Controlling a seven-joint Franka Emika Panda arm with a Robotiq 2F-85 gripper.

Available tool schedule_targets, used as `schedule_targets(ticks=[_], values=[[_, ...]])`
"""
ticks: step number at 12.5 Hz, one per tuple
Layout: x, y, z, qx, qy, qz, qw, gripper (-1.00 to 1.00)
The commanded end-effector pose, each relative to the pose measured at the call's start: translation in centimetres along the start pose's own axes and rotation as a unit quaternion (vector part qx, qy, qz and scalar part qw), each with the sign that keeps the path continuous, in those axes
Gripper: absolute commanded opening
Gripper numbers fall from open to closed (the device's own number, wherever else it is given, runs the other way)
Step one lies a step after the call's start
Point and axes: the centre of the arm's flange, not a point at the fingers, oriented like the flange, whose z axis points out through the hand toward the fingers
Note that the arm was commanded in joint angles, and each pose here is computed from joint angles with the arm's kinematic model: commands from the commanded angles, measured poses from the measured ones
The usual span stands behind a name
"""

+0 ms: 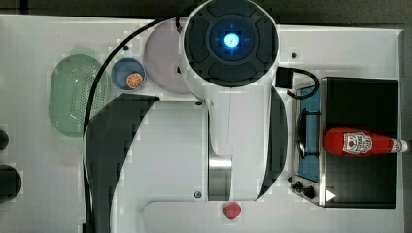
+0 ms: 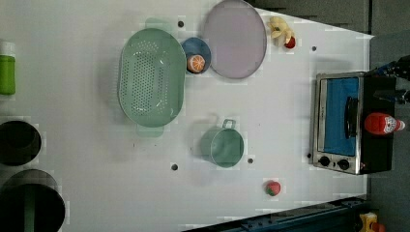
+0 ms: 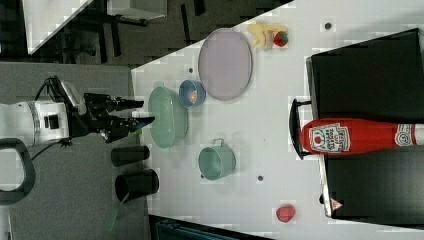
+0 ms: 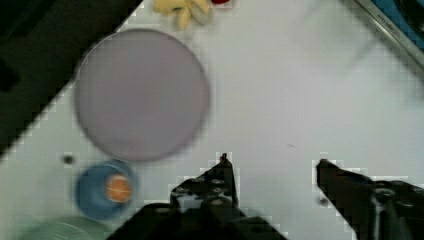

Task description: Pick Ketchup from oven and place it on table.

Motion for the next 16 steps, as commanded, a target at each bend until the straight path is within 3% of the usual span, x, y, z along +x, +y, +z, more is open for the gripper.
schedule_targets(ticks=[1, 2, 5, 9, 11, 14, 16], values=[[-3.7, 11.2, -5.6, -0.009, -0.004, -0.027, 1.0, 0.85], [-2.8, 11.7, -5.2, -0.01, -0.007, -0.018, 1.0, 1.0], [0.8, 14.0, -3.9, -0.001, -0.006, 0.022, 1.0, 1.0], [7.9, 19.3, -1.6, 0.026, 0.016, 0.1, 0.995, 1.0], [10.8, 22.2, 0.1, 0.027, 0.021, 0.138, 0.99, 1.0], [17.1, 28.5, 4.1, 0.023, 0.06, 0.216, 0.974, 1.0], [19.1, 30.6, 7.1, 0.004, 0.06, 0.244, 0.968, 1.0]])
